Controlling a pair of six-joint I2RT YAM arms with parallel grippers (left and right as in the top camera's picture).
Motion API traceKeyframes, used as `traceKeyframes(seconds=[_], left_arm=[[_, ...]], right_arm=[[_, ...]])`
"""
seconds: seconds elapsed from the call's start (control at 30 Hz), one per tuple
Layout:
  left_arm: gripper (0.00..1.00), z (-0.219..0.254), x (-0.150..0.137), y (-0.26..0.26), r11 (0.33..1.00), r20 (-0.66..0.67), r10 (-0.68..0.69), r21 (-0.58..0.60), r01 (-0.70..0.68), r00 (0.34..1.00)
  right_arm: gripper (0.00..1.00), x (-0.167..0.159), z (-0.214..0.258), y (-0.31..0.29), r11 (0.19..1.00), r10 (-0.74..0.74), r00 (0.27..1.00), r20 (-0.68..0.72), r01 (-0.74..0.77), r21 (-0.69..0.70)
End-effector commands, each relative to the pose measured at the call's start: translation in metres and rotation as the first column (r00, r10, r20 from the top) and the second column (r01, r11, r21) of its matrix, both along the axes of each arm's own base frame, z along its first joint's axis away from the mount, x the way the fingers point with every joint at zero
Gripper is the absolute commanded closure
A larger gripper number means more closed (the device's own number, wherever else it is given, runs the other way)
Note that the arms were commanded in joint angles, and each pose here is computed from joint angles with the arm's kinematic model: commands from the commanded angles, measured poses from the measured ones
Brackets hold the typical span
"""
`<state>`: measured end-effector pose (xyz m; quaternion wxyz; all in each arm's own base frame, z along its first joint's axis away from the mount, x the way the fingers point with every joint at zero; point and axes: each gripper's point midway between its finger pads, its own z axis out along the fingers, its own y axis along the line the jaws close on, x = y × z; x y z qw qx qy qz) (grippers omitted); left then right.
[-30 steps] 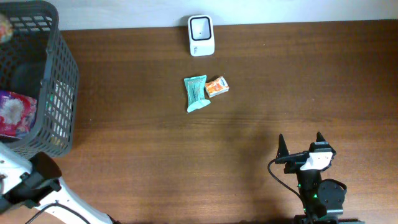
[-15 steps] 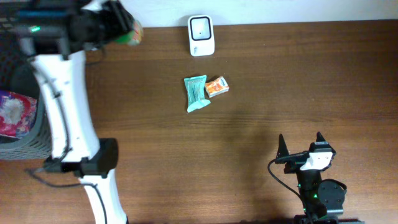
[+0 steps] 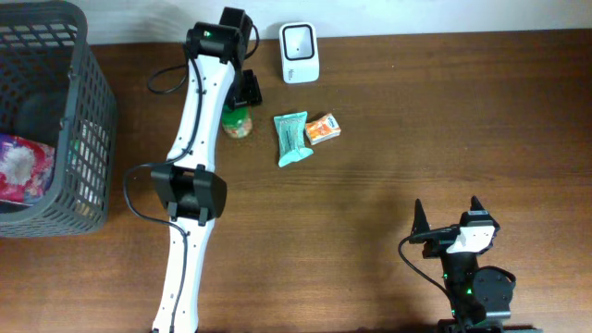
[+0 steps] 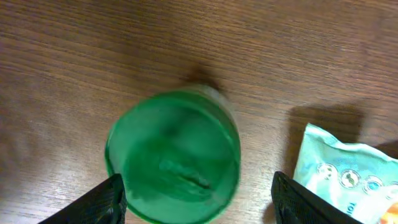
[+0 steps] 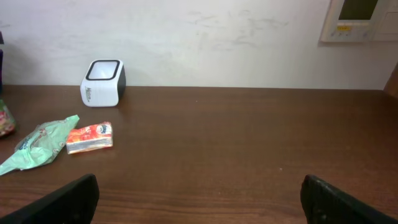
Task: Scan the item barcode
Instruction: 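Set the green-lidded jar on the table left of the packs, then reach the left gripper into the basket and grasp the small blue Kleenex pack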
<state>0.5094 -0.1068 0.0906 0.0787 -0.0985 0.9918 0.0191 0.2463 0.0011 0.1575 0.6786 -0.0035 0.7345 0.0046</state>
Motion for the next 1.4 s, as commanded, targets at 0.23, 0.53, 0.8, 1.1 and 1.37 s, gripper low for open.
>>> traceKeyframes(seconds=[0.23,0.53,0.8,1.1,1.37], left_arm=[[0.23,0.033,0.012,0.014,0.999,0.101,-0.030,0.014,0.029,0.994],[0.02,0.304,-0.015,0.202,0.950,0.707,0.283,-0.116,-0.288,0.648],[0.02,0.221,-0.092,0.388,0.731,0.493,0.590,0.010,-0.682,0.640],[0.28,0.095,-0.087,0.389,0.870,0.204,0.489,-0.050,-0.490,0.848],[0.26,0.012,-0.093,0.365,0.935,0.045,0.354,-0.038,-0.353,0.934]], right_arm=[[0.01,0.000,-0.004,-0.002,1.000,-0.011,1.000,-0.007,0.011,0.003],[0.01,0.000,-0.004,-0.002,1.000,-0.011,1.000,-0.007,0.011,0.003],[0.01,0.000,-0.003,-0.002,1.000,-0.011,1.000,-0.007,0.011,0.003],[0.01,0.000,-0.004,-0.002,1.000,-0.011,1.000,-0.007,0.011,0.003],[0.01,0.000,-0.004,-0.002,1.000,-0.011,1.000,-0.007,0.011,0.003]])
